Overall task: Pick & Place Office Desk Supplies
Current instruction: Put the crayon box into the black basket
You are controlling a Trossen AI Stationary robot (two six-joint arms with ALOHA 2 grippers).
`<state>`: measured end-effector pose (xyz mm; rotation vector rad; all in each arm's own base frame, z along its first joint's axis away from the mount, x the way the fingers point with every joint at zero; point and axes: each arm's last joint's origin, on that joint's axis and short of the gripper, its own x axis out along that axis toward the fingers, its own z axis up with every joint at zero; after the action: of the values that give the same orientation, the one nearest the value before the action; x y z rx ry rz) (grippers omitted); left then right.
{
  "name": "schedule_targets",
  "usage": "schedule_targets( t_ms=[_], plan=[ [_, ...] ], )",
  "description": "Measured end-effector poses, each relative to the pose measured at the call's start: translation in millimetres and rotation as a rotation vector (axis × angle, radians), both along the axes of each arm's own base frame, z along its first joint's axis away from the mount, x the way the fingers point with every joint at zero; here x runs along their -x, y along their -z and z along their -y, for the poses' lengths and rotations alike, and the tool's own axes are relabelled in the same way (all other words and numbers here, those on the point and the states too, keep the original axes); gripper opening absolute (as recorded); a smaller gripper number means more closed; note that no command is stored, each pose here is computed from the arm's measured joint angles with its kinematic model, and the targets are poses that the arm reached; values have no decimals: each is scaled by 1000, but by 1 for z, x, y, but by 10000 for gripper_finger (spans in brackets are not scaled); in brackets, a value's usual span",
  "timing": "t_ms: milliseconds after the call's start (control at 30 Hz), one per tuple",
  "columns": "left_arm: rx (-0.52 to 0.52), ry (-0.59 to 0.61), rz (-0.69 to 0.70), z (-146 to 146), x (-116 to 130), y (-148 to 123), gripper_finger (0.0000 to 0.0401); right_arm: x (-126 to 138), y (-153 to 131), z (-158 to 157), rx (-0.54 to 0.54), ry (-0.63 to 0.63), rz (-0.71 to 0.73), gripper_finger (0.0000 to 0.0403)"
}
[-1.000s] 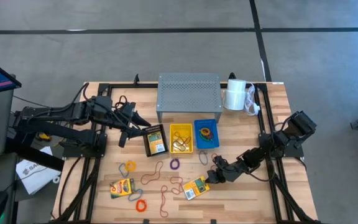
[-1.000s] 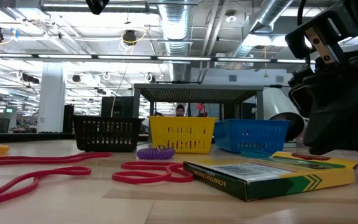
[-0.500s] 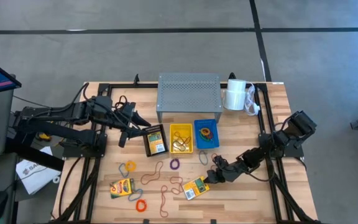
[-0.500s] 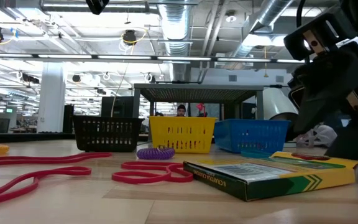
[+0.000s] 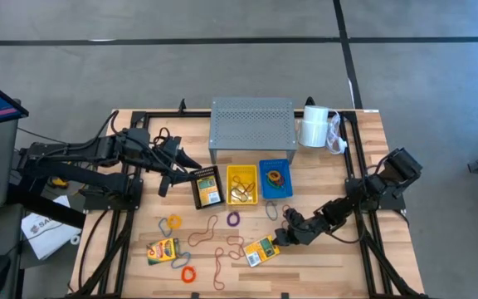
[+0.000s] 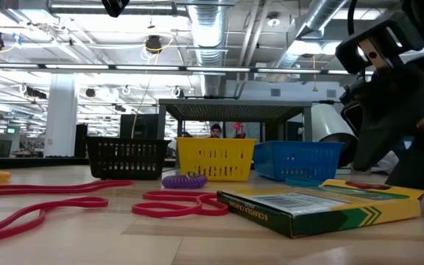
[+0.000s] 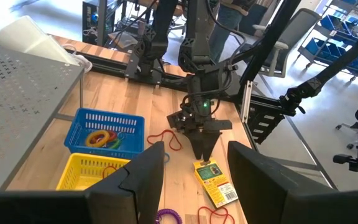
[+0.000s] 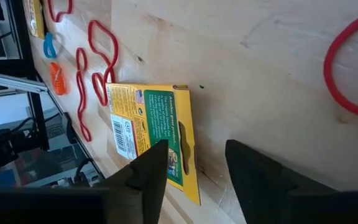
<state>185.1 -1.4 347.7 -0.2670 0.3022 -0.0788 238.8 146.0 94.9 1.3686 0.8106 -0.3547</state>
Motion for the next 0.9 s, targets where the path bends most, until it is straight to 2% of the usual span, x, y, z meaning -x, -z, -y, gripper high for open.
schedule_targets(
  t_ms=[733, 900],
  plan=[
    [0, 0, 0, 0, 0, 0, 172, -11, -10, -8, -7, -2, -1, 149],
    [0, 0, 0, 0, 0, 0, 172, -13, -12, -9, -9, -2, 3, 128]
  ],
)
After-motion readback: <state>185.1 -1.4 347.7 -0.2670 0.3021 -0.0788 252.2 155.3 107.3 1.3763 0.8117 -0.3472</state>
